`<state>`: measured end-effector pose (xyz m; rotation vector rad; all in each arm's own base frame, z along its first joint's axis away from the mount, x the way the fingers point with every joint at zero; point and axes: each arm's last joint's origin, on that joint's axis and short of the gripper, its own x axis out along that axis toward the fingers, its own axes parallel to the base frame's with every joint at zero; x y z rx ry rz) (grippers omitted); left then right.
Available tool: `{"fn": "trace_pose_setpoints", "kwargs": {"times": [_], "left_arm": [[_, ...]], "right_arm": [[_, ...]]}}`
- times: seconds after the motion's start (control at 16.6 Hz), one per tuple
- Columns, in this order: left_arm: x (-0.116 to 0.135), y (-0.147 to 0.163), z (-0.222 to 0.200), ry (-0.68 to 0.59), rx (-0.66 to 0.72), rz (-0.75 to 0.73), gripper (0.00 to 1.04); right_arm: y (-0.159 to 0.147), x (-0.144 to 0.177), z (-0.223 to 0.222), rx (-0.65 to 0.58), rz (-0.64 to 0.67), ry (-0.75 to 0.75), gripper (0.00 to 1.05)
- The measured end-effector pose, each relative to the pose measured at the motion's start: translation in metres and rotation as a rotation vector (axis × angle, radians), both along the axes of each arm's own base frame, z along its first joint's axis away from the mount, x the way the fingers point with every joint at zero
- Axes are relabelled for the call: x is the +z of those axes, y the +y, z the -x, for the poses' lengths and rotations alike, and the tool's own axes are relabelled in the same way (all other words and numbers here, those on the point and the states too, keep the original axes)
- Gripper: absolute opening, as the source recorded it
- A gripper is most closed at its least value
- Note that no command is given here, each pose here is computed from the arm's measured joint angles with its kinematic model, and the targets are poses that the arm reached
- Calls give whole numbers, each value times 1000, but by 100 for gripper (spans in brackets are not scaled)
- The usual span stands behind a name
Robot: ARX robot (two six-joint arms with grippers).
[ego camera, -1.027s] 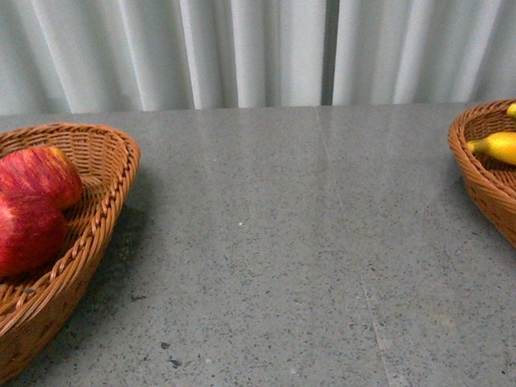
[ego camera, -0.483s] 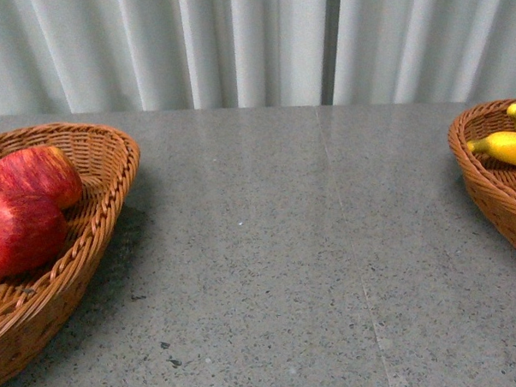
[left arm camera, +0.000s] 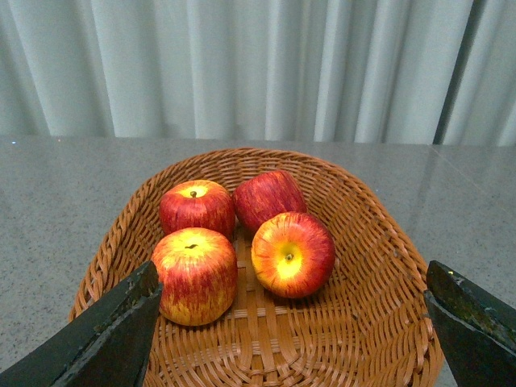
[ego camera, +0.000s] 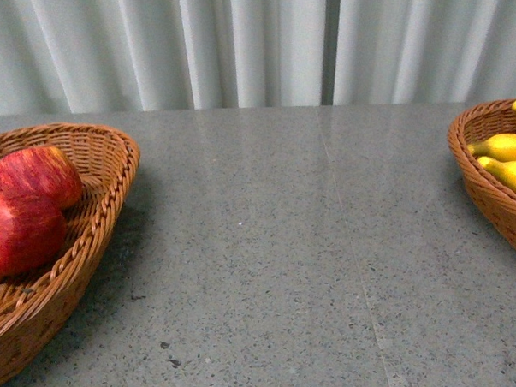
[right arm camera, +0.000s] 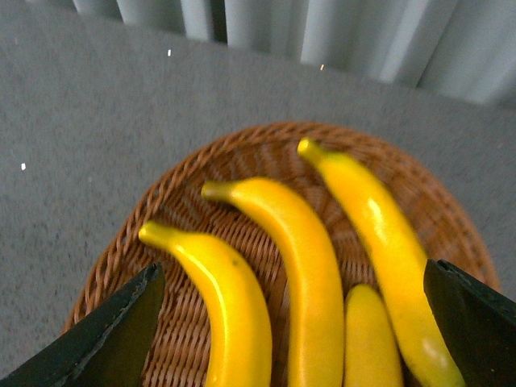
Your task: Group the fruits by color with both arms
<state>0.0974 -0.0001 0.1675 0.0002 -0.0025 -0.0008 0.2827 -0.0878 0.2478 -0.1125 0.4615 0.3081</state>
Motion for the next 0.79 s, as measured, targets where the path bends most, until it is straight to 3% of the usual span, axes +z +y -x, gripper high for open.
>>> {"fn": "trace_pose_setpoints", "kwargs": {"times": [0.24,0.48,0.54,0.72,0.79], "left_arm": [[0,0,0,0,0,0,98],[0,0,0,0,0,0,98],[0,0,0,0,0,0,98],[0,0,0,0,1,0,98],[0,0,0,0,1,0,98]], "right_arm": [[5,60,25,-89,-73,-250,98],[8,57,102,-200,-141,-366,96],[16,50,127,-293,-105,-429,84],[47,-9,181,-322,-109,-427,47],[49,-12,183,-316,-105,-440,43]]}}
